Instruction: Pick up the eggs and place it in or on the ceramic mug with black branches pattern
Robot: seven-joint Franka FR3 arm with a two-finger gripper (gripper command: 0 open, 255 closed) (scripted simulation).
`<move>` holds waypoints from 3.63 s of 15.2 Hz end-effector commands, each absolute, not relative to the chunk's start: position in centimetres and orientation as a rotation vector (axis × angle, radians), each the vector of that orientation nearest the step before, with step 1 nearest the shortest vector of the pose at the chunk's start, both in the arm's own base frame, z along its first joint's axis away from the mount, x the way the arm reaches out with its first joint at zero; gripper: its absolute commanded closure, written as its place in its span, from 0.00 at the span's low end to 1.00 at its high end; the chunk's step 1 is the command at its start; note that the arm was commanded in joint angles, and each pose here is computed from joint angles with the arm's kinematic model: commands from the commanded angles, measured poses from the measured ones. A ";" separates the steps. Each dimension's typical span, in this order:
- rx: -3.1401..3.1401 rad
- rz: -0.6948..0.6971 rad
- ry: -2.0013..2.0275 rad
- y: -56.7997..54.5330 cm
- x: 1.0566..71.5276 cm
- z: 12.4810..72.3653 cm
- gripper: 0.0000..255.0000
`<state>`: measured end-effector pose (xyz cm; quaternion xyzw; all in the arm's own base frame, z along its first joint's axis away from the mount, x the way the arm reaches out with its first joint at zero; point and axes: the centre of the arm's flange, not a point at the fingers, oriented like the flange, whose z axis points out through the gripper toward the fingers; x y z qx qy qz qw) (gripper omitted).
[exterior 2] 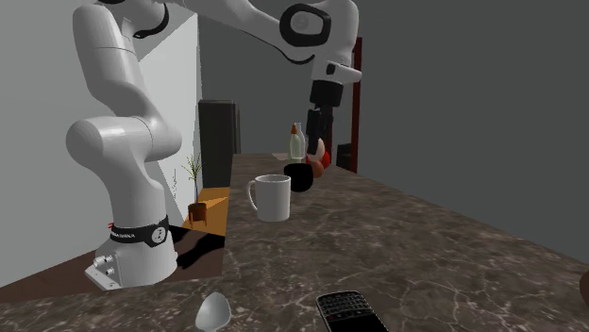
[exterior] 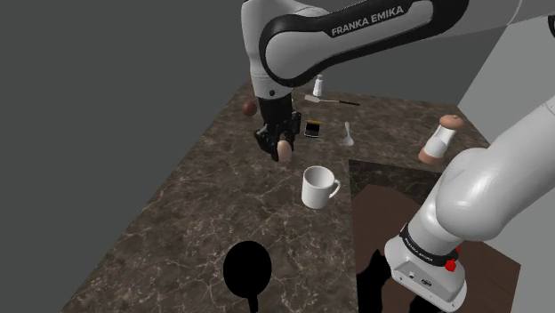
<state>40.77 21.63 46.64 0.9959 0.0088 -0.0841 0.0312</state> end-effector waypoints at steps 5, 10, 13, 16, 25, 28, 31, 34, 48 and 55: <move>3.068 -0.259 0.028 21.7 40.7 49.7 1.00; 3.068 -0.259 0.028 27.2 37.2 49.8 1.00; 3.068 -0.259 0.028 30.6 35.1 49.8 1.00; 3.068 -0.259 0.028 34.0 33.0 49.9 1.00; 3.068 -0.259 0.028 44.0 26.6 50.0 1.00; 3.068 -0.259 0.028 45.4 25.7 49.0 1.00; 3.068 -0.259 0.028 45.4 25.7 47.4 1.00; 3.068 -0.259 0.028 45.4 25.7 45.8 1.00; 3.068 -0.259 0.028 45.4 25.7 42.7 1.00; 3.068 -0.259 0.028 45.5 26.0 44.0 0.00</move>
